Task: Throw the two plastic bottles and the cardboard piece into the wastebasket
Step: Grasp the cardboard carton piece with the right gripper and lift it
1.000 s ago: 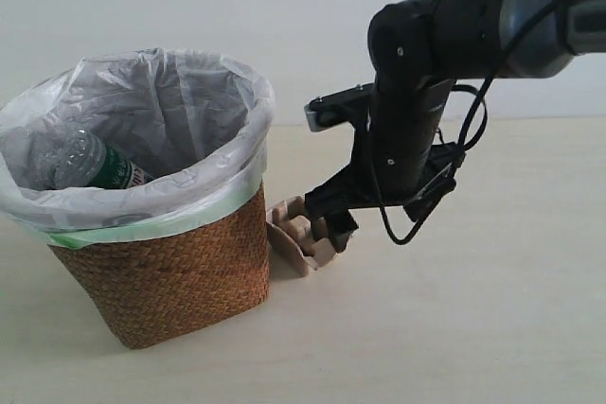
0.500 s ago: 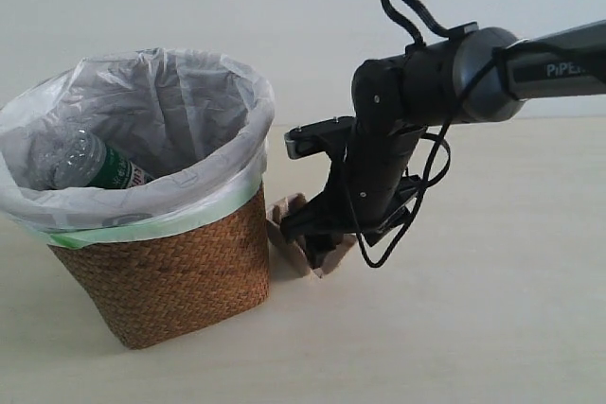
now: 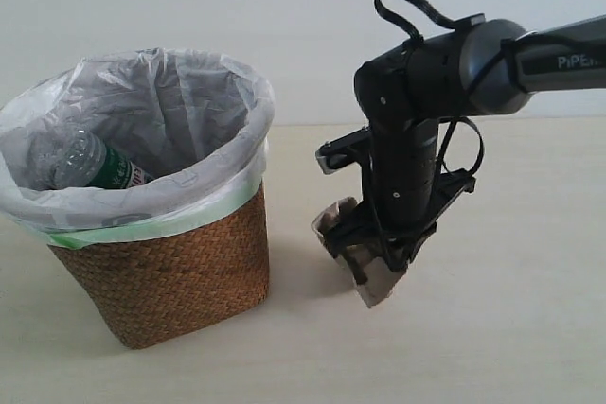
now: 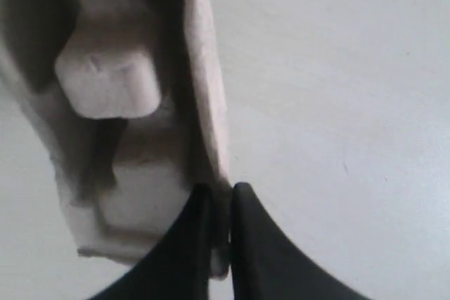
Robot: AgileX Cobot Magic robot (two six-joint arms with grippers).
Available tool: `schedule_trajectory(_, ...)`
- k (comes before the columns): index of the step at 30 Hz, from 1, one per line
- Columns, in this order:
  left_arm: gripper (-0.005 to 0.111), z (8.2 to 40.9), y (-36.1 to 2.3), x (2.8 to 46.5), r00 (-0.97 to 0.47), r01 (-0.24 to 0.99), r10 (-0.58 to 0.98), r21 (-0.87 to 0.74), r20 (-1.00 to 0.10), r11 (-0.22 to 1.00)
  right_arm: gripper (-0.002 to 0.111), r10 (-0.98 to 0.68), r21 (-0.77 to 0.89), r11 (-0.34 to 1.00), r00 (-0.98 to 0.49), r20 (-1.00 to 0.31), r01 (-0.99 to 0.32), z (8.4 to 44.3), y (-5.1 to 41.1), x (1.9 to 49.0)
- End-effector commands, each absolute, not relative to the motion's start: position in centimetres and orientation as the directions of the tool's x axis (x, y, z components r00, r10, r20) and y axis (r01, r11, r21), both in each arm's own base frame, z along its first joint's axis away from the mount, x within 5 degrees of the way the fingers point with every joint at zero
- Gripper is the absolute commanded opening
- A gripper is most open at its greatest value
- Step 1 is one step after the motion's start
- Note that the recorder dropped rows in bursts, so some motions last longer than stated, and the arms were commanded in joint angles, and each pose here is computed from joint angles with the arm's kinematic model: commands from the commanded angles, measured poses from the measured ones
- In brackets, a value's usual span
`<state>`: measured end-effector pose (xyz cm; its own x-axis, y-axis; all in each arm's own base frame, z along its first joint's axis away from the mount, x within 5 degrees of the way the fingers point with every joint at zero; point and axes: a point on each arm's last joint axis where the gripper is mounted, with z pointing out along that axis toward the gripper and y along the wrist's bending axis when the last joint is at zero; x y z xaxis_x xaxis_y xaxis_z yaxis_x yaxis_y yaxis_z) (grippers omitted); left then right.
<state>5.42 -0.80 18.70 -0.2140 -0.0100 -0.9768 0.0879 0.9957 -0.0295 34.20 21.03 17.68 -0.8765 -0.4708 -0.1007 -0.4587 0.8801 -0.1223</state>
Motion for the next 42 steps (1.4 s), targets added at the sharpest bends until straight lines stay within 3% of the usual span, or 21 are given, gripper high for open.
schedule_trajectory(1, 0.004, 18.6, -0.8, 5.4, -0.209, 0.096, -0.009, -0.029, -0.978, 0.995, 0.000, -0.446, -0.129, 0.893, -0.888, -0.116, -0.431, 19.9, 20.4, 33.6)
schedule_trajectory(3, 0.004, 18.6, -0.8, 5.4, -0.209, 0.096, -0.009, -0.029, -0.978, 0.995, 0.002, -0.441, -0.128, 0.895, -0.889, -0.121, -0.427, 20.0, 20.4, 33.6)
schedule_trajectory(5, 0.004, 18.6, -0.8, 5.4, -0.209, 0.096, -0.009, -0.029, -0.978, 0.995, 0.016, -0.439, -0.127, 0.896, -0.890, -0.122, -0.425, 20.0, 20.4, 33.6)
schedule_trajectory(7, 0.004, 18.6, -0.8, 5.4, -0.209, 0.096, -0.009, -0.029, -0.978, 0.995, 0.039, -0.439, -0.127, 0.896, -0.890, -0.122, -0.425, 20.0, 20.4, 33.6)
schedule_trajectory(9, 0.004, 18.6, -0.8, 5.4, -0.209, 0.096, -0.009, -0.029, -0.978, 0.995, 0.076, -0.439, -0.127, 0.896, -0.890, -0.122, -0.425, 20.0, 20.4, 33.6)
schedule_trajectory(11, 0.004, 18.6, -0.8, 5.4, -0.209, 0.096, -0.009, -0.029, -0.978, 0.995, 0.105, -0.476, -0.131, 0.878, -0.870, -0.126, -0.461, 20.0, 20.5, 33.7)
schedule_trajectory(17, 0.004, 18.6, -0.8, 5.4, -0.209, 0.096, -0.009, -0.029, -0.978, 0.995, 0.089, -0.536, 0.009, 0.838, -0.827, -0.168, -0.545, 20.2, 21.9, 33.3)
schedule_trajectory(21, 0.004, 18.6, -0.8, 5.4, -0.209, 0.096, -0.009, -0.029, -0.978, 0.995, 0.086, -0.554, 0.143, 0.794, -0.800, -0.232, -0.591, 20.4, 23.3, 33.0)
schedule_trajectory(26, 0.004, 18.6, -0.8, 5.4, -0.209, 0.096, -0.009, -0.029, -0.978, 0.995, 0.086, -0.573, 0.100, 0.789, -0.786, -0.234, -0.606, 19.9, 23.2, 33.4)
schedule_trajectory(35, 0.004, 18.6, -0.8, 5.4, -0.209, 0.096, -0.009, -0.029, -0.978, 0.995, 0.083, -0.627, 0.027, 0.773, -0.771, -0.111, -0.633, 15.6, 22.8, 34.1)
schedule_trajectory(39, 0.004, 18.6, -0.8, 5.4, -0.209, 0.096, -0.009, -0.029, -0.978, 0.995, 0.054, -0.638, 0.010, 0.767, -0.764, -0.093, -0.642, 15.0, 22.7, 34.2)
schedule_trajectory(42, 0.004, 18.6, -0.8, 5.4, -0.209, 0.096, -0.009, -0.029, -0.978, 0.995, 0.020, -0.643, 0.001, 0.764, -0.760, -0.095, -0.646, 15.0, 22.6, 34.3)
